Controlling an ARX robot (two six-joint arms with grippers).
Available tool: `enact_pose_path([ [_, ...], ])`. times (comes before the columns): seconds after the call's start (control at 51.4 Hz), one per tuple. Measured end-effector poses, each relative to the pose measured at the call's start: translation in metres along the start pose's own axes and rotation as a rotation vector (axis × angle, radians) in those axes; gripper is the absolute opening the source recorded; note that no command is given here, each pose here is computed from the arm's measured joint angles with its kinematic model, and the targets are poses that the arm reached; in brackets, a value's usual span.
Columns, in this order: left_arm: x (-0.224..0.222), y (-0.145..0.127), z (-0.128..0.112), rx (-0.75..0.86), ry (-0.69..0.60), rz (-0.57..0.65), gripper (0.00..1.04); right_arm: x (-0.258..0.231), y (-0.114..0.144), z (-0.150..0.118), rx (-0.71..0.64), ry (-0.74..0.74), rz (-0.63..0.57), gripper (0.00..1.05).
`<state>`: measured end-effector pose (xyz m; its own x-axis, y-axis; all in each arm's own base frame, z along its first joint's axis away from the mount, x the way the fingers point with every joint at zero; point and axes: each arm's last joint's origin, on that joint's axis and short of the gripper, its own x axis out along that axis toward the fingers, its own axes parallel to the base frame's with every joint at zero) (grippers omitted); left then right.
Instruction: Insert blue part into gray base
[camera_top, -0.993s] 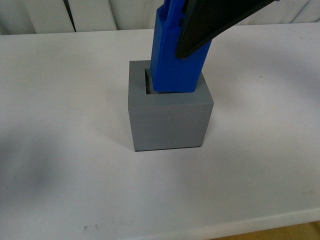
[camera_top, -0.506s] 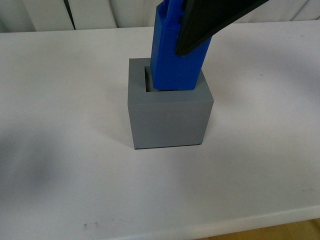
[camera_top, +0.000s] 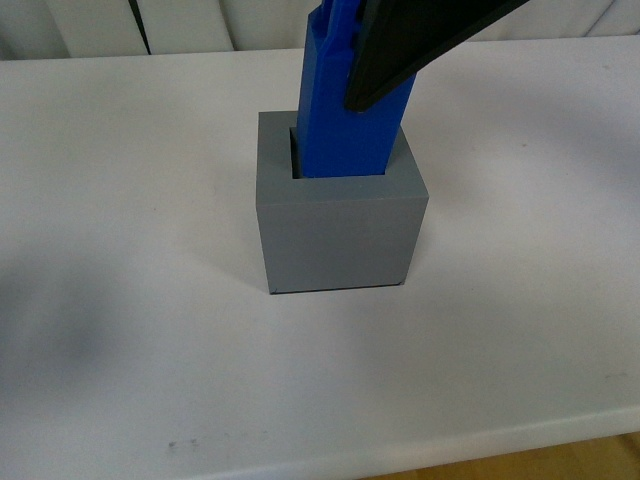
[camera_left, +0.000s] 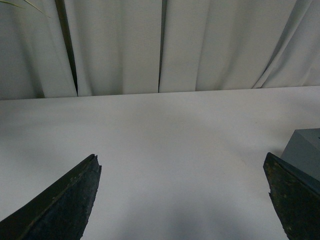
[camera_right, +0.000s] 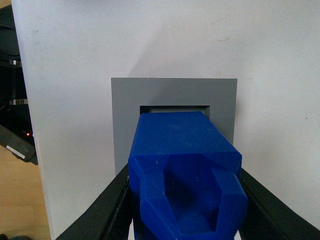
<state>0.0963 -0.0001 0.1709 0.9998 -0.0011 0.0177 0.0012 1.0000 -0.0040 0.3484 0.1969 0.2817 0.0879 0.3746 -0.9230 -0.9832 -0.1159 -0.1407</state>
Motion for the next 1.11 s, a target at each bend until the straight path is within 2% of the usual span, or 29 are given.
enact_pose_path([
  [1.109, 0.0000, 0.0000, 0.0000, 0.000, 0.000, 0.000, 0.99, 0.0056, -0.0024, 0.0018, -0.003, 0.005, -0.010, 0.48],
])
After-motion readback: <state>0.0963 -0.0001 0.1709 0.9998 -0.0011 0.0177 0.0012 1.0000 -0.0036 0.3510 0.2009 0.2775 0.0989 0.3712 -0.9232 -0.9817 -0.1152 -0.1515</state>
